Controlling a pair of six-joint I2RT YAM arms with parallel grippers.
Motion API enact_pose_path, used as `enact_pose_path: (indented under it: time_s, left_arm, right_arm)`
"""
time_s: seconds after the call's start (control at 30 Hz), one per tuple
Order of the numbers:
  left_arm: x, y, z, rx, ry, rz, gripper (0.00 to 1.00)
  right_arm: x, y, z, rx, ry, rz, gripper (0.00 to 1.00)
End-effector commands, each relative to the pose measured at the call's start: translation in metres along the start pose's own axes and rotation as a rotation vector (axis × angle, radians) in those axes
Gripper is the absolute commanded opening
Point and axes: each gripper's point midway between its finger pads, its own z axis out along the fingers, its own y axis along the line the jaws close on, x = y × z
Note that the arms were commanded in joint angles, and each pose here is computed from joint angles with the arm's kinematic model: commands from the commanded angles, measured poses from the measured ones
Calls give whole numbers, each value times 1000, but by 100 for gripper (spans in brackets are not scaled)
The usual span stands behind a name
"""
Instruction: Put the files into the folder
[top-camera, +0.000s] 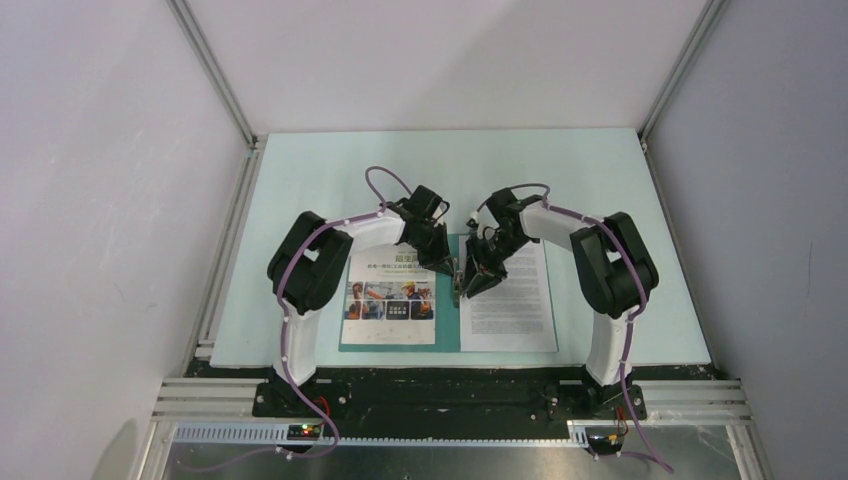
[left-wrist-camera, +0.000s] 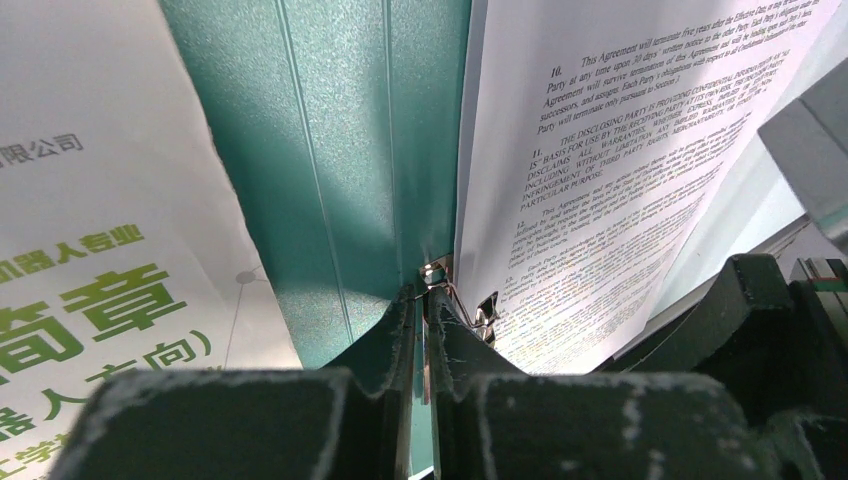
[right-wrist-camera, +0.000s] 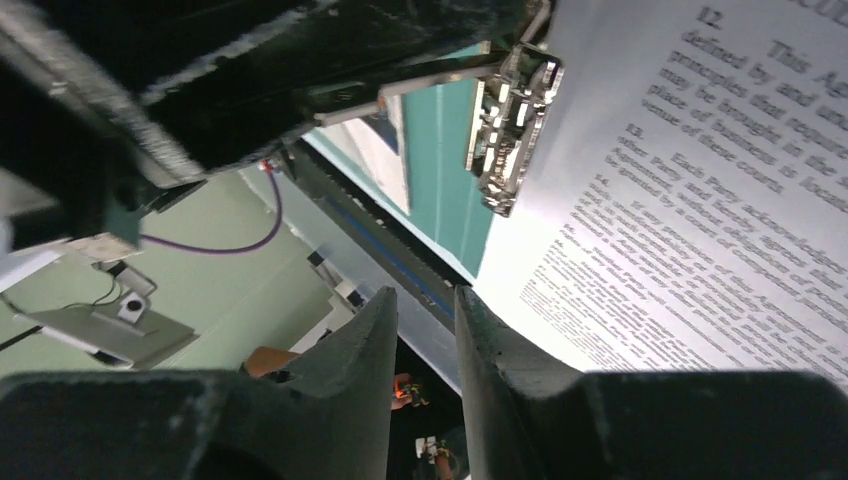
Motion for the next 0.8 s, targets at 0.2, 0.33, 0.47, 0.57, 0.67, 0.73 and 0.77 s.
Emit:
enact_pose_path:
  time_s: [0.2, 0.33, 0.47, 0.57, 0.67, 0.73, 0.77]
  left_arm:
    - [-4, 12, 4, -32, -10, -24, 11]
    - [-4, 11, 5, -29, -7, -23, 13]
    - [-5, 11, 4, -27, -7, -23, 13]
    - [-4, 11, 5, -28, -6, -20, 13]
    - [-5, 11, 5, -28, -6, -18, 13]
    - [-5, 11, 4, -28, -9, -17, 13]
    - [-6, 11, 4, -28, -11, -16, 13]
  right_arm:
    - [-35, 21, -23, -131, -79, 42, 37]
    - [-58, 3, -29, -34, -141, 25, 34]
    - [-86, -16, -34, 63, -201, 10, 29]
    - [-105, -21, -35, 91, -221, -3, 28]
    - [-115, -17, -33, 76, -221, -25, 28]
    - [-115, -13, -29, 60, -209, -41, 27]
    - [-114, -10, -27, 54, -201, -49, 27]
